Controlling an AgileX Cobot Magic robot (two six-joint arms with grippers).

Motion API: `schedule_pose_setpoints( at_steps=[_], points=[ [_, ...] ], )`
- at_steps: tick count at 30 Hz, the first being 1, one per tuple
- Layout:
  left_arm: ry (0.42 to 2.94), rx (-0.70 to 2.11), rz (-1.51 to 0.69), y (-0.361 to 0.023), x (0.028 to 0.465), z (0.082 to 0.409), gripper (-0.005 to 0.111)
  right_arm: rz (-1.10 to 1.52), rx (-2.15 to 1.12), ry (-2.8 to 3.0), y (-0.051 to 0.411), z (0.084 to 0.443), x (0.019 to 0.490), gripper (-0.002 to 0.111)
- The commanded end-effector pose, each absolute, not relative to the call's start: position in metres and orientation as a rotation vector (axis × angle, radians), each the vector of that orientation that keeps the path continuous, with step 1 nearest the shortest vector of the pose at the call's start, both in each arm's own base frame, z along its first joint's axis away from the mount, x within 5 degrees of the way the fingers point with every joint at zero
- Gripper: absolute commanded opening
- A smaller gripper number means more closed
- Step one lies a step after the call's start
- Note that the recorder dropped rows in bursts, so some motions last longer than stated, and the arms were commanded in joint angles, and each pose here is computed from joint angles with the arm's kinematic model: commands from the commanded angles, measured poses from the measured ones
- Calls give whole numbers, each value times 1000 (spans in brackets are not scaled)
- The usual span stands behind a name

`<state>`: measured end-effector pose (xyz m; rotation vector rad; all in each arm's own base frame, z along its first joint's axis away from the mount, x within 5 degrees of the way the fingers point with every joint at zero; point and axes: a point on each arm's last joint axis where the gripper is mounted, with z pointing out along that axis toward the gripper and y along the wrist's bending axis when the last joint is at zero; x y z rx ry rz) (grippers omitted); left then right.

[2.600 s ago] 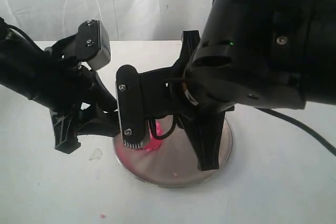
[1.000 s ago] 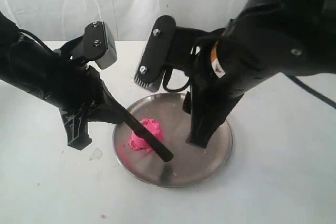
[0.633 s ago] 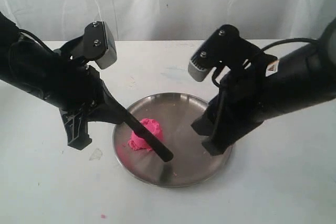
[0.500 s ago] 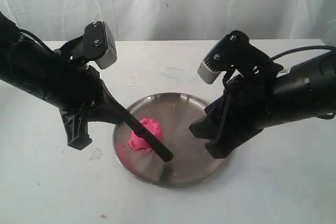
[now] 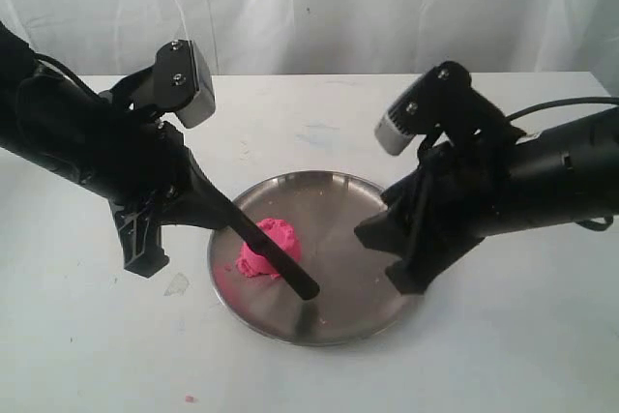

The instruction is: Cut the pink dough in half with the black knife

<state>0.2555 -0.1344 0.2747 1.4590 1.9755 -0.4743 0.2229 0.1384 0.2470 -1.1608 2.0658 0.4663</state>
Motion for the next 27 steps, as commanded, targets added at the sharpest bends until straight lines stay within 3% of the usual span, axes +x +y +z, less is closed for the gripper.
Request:
schedule_pose_setpoints(
  at_steps=[1, 10, 27],
  points=[
    [1978, 1431, -537, -137, 253, 278, 0, 541, -1333, 2014, 147, 228, 225, 46],
    [1979, 1433, -569, -138, 251, 279, 0, 778, -1407, 1951, 164, 203, 229, 46],
    [1965, 1428, -614, -139, 246, 284, 0, 758, -1427, 1917, 167, 191, 236, 46]
  ],
)
